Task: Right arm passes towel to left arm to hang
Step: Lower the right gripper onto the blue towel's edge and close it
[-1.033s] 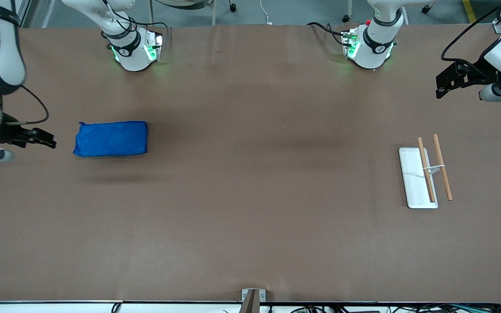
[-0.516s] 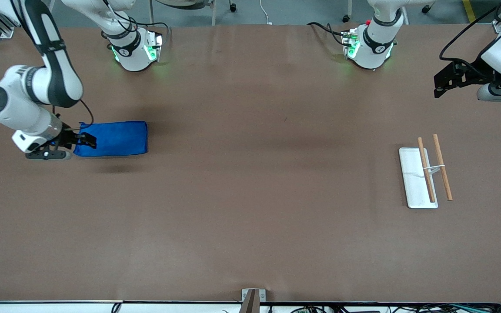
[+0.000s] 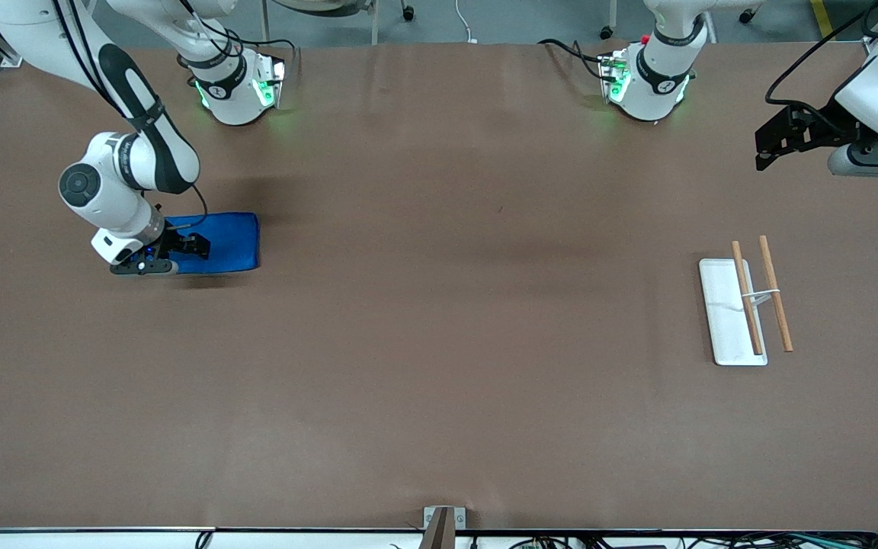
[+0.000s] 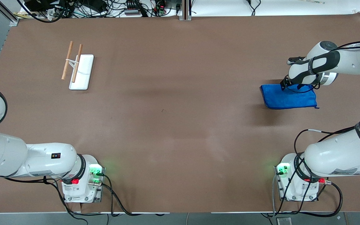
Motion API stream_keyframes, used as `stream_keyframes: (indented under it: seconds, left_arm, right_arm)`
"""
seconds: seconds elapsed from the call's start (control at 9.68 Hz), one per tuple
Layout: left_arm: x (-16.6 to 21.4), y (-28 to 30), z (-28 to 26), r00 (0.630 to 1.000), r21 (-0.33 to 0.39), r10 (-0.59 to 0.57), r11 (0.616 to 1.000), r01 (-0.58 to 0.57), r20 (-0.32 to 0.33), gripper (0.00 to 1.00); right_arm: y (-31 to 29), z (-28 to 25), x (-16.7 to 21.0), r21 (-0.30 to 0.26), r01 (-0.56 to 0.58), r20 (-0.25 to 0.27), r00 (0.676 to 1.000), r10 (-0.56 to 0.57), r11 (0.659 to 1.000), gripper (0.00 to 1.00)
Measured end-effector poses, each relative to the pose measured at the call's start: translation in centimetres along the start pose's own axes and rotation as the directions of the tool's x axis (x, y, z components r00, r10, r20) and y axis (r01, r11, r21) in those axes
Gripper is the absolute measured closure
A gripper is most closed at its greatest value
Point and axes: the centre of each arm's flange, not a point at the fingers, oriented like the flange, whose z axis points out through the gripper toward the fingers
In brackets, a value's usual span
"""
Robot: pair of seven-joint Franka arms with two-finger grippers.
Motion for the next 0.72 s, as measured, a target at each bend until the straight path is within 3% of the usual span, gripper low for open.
stream_keyframes:
  seconds: [0.72]
  left_arm:
    - [-0.5, 1.0, 0.1, 0.999, 0.003, 0.018, 1.0, -0.018, 0.033, 0.0]
  right_arm:
    - [-0.2, 1.1, -1.6, 0.012, -0.002, 0.072, 0.997, 0.001, 1.0, 0.01]
